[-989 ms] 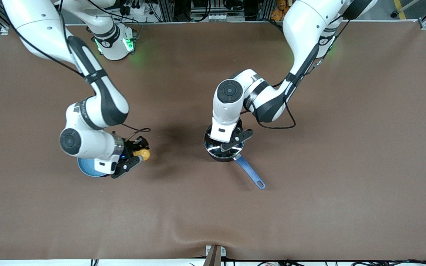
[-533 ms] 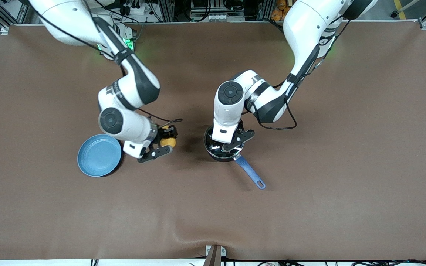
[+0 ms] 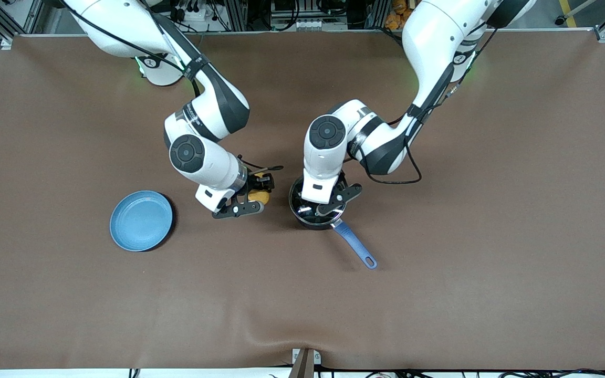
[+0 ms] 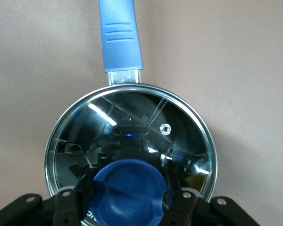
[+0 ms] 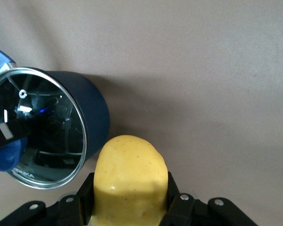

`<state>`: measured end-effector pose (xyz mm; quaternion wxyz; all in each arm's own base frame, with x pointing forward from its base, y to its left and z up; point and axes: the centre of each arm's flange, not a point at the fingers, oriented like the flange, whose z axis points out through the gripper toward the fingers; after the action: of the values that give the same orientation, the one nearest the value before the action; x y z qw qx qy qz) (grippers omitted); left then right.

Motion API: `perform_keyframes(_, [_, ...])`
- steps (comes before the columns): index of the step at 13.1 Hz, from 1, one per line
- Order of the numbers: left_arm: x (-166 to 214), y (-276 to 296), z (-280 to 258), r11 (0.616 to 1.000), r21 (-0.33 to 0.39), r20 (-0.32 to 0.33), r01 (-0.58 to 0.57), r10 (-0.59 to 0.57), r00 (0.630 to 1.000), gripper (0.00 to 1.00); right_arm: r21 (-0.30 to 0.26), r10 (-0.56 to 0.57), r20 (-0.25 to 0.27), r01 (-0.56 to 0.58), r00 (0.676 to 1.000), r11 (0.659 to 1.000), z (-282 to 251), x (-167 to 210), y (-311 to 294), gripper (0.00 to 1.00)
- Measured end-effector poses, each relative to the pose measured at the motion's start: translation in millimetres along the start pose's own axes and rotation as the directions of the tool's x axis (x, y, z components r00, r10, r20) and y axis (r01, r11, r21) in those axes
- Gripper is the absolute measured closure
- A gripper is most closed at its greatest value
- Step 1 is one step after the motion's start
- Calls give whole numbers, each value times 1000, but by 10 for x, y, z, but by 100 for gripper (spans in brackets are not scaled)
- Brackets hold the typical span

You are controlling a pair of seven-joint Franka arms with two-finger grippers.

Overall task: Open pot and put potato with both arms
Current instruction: 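Lift the potato with the right gripper toward the saucepan, then lift the glass lid off the saucepan with the left gripper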

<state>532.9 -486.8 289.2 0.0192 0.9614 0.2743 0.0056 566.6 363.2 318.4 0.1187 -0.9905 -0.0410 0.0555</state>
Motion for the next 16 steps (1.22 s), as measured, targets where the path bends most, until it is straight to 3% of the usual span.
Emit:
perform_keyframes(3, [53, -6, -199, 1000, 21, -5, 8, -8, 1000, 37, 5, 57, -11, -57, 998, 998, 17, -36, -98, 40])
perform_keyframes(6, [265, -142, -816, 999, 41, -28, -14, 15, 1000, 37, 11, 105, -22, -104, 994, 994, 15, -32, -118, 40])
perform_keyframes(10, [1240, -776, -1444, 989, 83, -21, -122, 125, 992, 37, 41, 144, -69, -142, 987, 989, 70, -200, -541, 40])
perform_keyframes(13, [2042, -1425, -1251, 969, 128, 37, -211, 208, 977, 37, 11, 90, -156, -89, 984, 996, 147, -379, -914, 40])
perform_keyframes(16, [2440, -1906, -935, 958, 150, 90, -245, 234, 968, 37, 8, 48, -237, -47, 970, 999, 320, -386, -1091, 40])
